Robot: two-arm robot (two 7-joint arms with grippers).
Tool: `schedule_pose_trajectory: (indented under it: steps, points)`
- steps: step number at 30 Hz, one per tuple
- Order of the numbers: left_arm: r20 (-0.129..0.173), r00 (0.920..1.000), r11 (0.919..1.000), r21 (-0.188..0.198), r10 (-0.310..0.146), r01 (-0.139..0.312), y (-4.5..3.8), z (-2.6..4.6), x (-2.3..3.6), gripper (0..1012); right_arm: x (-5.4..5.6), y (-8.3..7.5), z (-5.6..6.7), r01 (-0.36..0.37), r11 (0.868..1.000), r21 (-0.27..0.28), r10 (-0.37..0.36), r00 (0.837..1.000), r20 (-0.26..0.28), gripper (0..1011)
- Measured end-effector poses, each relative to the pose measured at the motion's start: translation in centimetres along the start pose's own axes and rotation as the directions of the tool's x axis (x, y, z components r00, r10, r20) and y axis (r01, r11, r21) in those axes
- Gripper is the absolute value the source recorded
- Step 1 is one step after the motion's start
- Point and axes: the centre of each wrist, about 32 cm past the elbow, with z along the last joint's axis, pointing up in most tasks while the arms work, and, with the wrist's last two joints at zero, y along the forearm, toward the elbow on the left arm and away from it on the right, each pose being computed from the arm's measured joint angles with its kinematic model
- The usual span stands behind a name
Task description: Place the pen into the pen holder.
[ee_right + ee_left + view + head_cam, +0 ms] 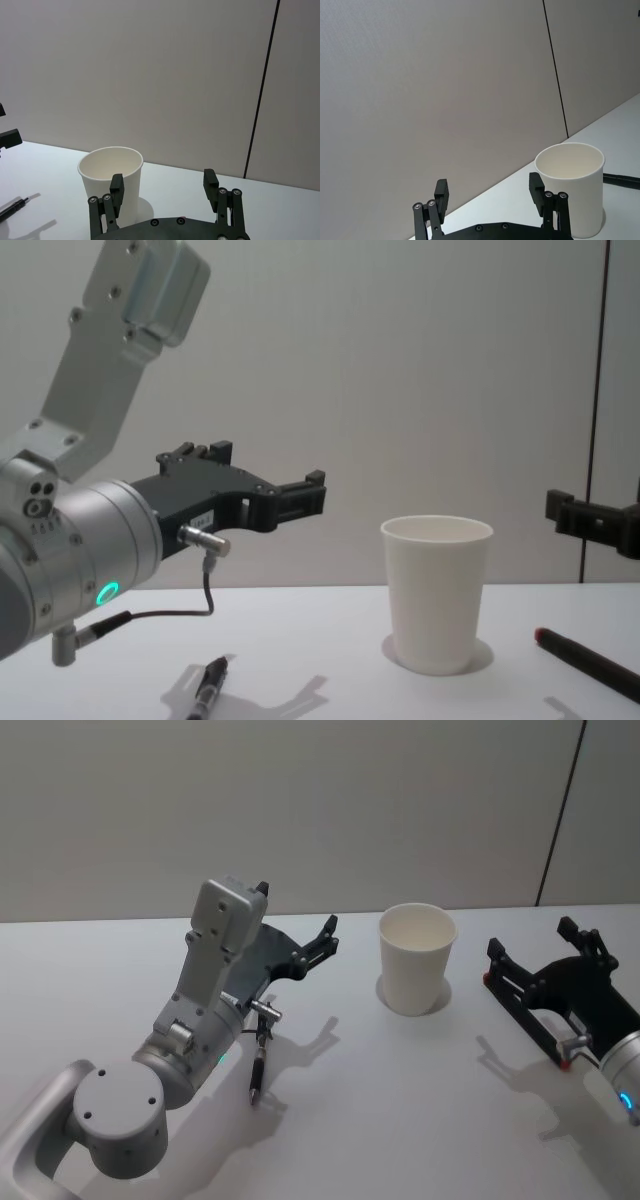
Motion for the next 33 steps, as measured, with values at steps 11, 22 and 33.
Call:
schedule_pose_trajectory:
  steps: [11, 22, 33]
  points:
    - [0.0, 1.0, 1.0, 0.0, 0.0, 0.0, 0.0, 0.0, 0.0, 1001, 0.0, 0.0, 0.0, 0.0, 1.0, 0.0, 0.0, 1.0, 0.0, 1001]
    - [0.0, 1.0, 1.0, 0.0, 0.0, 0.0, 0.0, 0.0, 0.0, 1001, 0.0, 0.0, 0.0, 0.0, 1.0, 0.0, 0.0, 1.0, 0.0, 1002]
    - [0.0, 1.0, 1.0, 0.0, 0.0, 0.0, 0.0, 0.0, 0.0, 1001, 0.0, 0.0, 0.0, 0.0, 1.0, 0.0, 0.0, 1.0, 0.0, 1001]
